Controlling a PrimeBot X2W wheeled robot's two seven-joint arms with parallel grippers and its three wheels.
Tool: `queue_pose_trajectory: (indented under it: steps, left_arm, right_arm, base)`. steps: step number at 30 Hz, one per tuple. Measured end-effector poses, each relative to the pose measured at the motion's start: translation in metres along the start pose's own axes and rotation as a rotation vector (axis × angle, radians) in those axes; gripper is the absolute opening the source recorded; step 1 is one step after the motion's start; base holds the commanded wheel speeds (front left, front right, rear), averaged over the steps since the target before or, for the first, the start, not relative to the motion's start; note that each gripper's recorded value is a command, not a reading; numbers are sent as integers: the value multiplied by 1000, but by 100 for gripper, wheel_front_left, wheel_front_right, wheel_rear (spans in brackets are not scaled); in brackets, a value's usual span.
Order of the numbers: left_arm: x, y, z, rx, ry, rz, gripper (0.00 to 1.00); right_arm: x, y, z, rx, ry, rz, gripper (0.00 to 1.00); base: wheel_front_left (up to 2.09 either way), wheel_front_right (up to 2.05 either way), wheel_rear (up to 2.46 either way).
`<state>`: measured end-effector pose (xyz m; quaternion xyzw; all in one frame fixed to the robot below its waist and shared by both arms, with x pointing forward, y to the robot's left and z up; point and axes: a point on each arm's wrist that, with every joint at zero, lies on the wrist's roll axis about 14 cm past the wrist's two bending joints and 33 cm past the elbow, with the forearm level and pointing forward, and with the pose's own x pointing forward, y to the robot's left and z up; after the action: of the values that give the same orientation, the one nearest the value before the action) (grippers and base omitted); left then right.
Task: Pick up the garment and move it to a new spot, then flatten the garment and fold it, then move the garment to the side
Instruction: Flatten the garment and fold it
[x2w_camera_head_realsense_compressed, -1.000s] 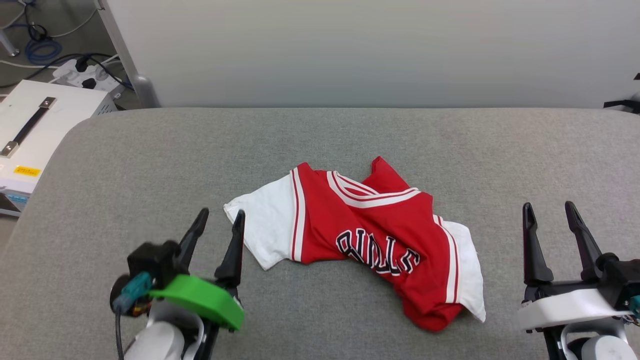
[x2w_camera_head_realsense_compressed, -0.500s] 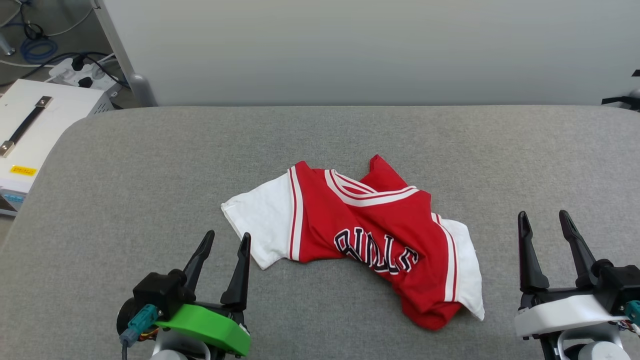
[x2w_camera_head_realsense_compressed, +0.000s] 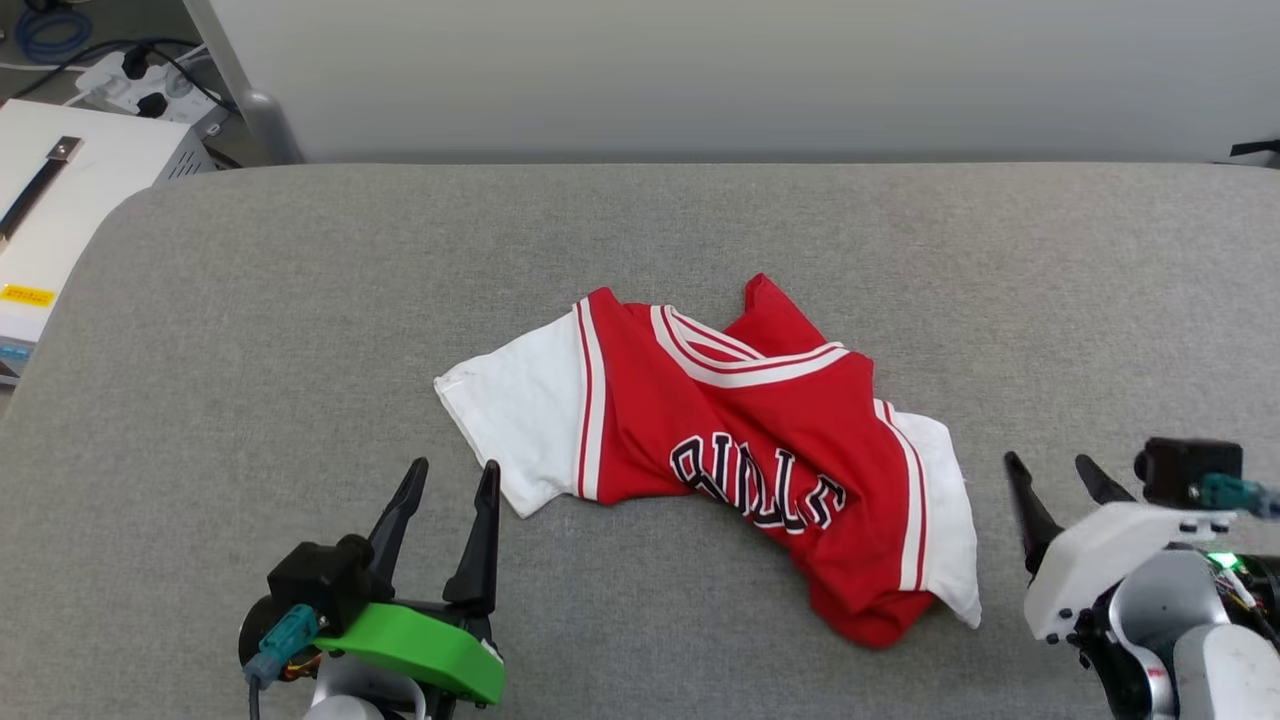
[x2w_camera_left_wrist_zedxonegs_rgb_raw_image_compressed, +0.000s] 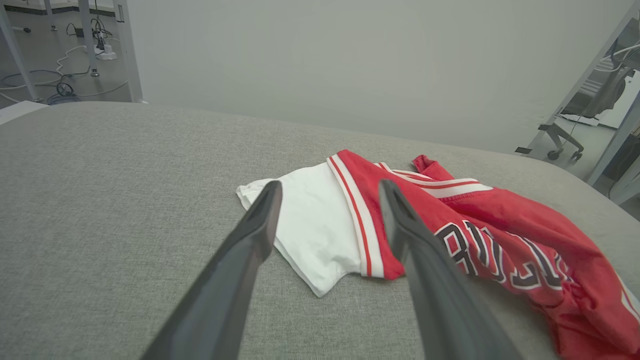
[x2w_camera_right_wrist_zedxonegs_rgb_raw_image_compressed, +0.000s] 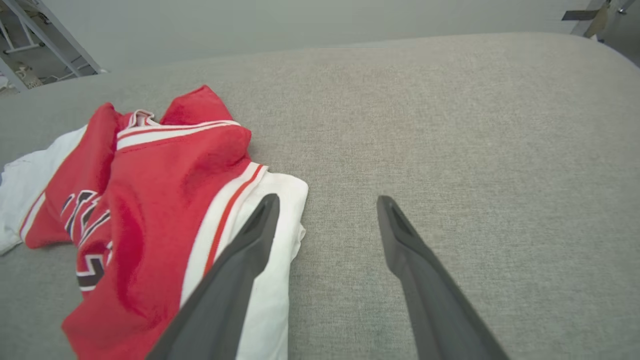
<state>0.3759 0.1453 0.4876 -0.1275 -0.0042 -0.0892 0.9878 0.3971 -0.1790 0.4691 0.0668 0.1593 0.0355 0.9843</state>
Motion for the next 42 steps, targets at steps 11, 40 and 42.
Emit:
queue_pose_trajectory:
  steps: [11, 40, 42]
  left_arm:
    - [10, 2, -2, 3, 5, -2, 100]
    - [8, 32, 1, 17, 0, 89, 100]
    - [10, 28, 2, 15, -5, 79, 100]
  right_arm:
    - [10, 23, -35, -60, 494, 64, 100]
    - [46, -15, -61, -197, 583, -34, 0]
    - [40, -41, -54, -215, 574, -98, 0]
  base:
    - [0, 0, 0]
    - [0, 0, 0]
    - [0, 0, 0]
